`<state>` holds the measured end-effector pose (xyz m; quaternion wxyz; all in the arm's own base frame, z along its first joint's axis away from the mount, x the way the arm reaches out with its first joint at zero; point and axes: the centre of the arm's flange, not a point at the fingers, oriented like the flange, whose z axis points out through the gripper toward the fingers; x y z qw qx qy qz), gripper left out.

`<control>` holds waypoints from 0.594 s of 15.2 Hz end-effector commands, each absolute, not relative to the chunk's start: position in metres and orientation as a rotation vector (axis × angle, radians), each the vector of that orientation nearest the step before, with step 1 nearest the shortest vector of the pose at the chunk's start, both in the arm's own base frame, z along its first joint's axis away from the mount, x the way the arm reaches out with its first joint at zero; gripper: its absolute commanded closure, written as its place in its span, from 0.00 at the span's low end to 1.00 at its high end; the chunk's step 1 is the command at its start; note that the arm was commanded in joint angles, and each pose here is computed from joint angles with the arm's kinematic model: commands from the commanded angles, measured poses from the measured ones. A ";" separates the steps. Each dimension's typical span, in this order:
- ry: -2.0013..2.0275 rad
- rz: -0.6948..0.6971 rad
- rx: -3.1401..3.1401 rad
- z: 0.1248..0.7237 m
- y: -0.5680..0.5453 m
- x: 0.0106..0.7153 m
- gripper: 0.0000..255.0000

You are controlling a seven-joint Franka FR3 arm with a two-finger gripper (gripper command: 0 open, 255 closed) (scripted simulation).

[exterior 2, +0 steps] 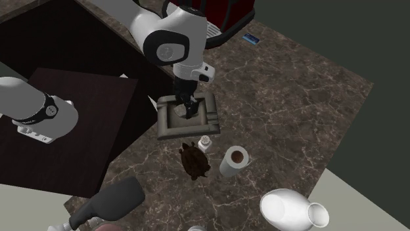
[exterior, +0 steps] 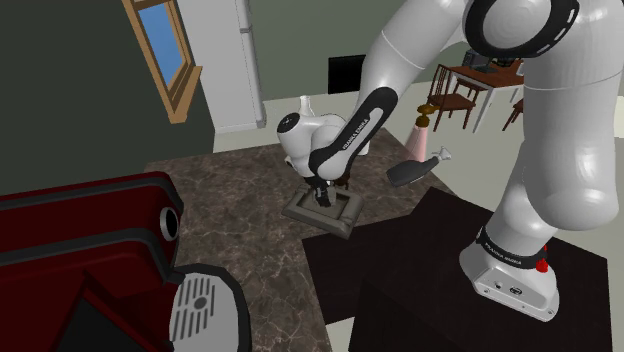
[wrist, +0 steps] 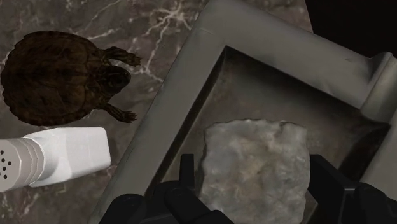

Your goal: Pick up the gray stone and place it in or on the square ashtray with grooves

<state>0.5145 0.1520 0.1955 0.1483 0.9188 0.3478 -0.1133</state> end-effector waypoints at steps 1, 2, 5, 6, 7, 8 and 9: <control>1.000 -0.326 2.642 0.195 0.152 0.515 1.00; 1.000 -0.326 2.642 0.195 0.152 0.515 1.00; 1.000 -0.326 2.642 0.195 0.152 0.515 0.00; 1.000 -0.326 2.642 0.195 0.152 0.515 0.00; 1.000 -0.326 2.642 0.195 0.152 0.515 0.00; 1.000 -0.326 2.642 0.195 0.152 0.515 0.00; 1.000 -0.326 2.642 0.208 0.157 0.516 0.00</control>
